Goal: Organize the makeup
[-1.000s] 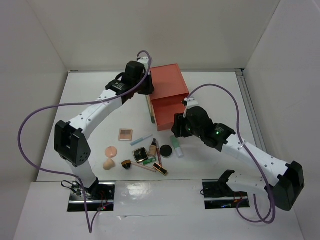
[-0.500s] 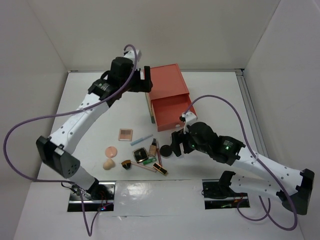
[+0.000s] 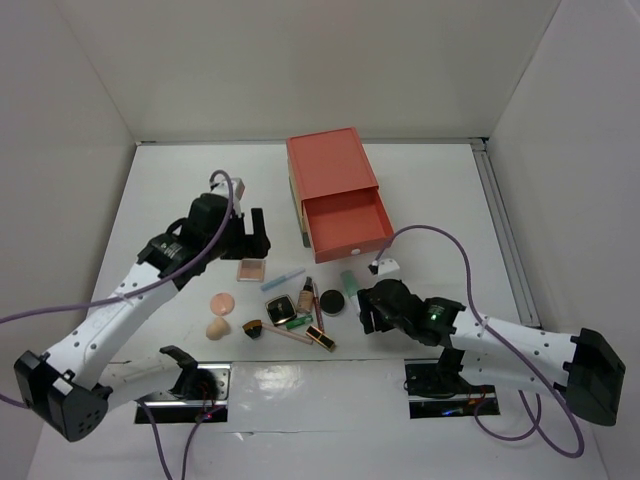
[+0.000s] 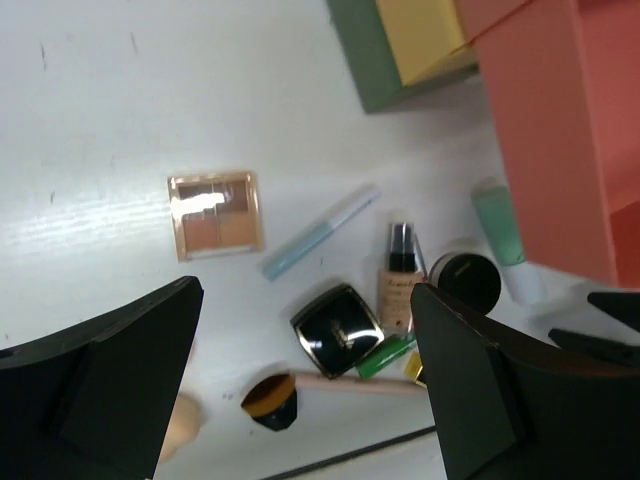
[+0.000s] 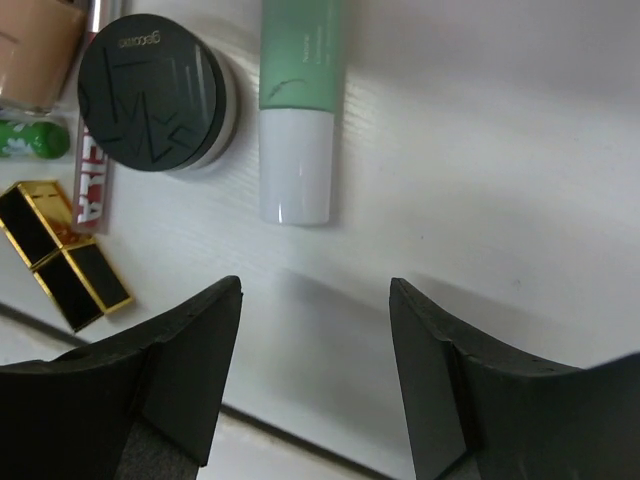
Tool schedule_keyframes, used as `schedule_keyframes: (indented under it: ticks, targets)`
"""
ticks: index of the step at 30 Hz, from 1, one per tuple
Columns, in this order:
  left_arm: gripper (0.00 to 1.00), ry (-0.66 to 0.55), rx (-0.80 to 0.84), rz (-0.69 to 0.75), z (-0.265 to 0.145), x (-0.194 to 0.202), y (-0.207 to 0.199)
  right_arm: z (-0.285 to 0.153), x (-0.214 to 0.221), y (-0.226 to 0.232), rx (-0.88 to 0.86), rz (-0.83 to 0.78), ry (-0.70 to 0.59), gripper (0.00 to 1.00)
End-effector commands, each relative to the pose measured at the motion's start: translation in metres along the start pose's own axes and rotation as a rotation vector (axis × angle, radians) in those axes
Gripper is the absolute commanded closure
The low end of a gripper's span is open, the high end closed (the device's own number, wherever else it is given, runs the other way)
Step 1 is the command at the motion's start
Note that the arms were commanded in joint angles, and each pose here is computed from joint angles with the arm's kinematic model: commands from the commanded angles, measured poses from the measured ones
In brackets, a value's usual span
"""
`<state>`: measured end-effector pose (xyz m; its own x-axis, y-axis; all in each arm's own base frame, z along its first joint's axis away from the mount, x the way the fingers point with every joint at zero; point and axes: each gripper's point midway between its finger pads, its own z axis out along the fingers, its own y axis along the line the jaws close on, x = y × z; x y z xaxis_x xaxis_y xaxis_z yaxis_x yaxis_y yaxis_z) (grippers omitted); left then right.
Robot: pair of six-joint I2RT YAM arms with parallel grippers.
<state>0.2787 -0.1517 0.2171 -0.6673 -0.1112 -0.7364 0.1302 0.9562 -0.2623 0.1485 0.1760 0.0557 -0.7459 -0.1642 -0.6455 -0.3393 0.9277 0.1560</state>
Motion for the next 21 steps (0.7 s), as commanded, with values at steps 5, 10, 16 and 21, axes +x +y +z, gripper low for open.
schedule_keyframes:
  ticks: [5, 10, 16, 21]
  targets:
    - [0.0, -0.034, 0.036, -0.079, -0.033, 0.024, 0.009, 0.02, -0.039, 0.013, -0.019, -0.008, -0.216, 0.32]
    - [0.0, -0.044, 0.03, -0.099, -0.044, 0.026, 0.013, 0.033, -0.044, 0.018, -0.014, -0.072, -0.222, 0.29]
    - [0.0, -0.036, 0.004, -0.107, -0.047, 0.03, 0.018, 0.049, -0.045, 0.018, 0.019, -0.08, -0.233, 0.33]
    - [0.0, -0.036, 0.003, -0.107, -0.049, 0.026, 0.017, 0.059, -0.034, 0.017, 0.019, -0.097, -0.213, 0.43]
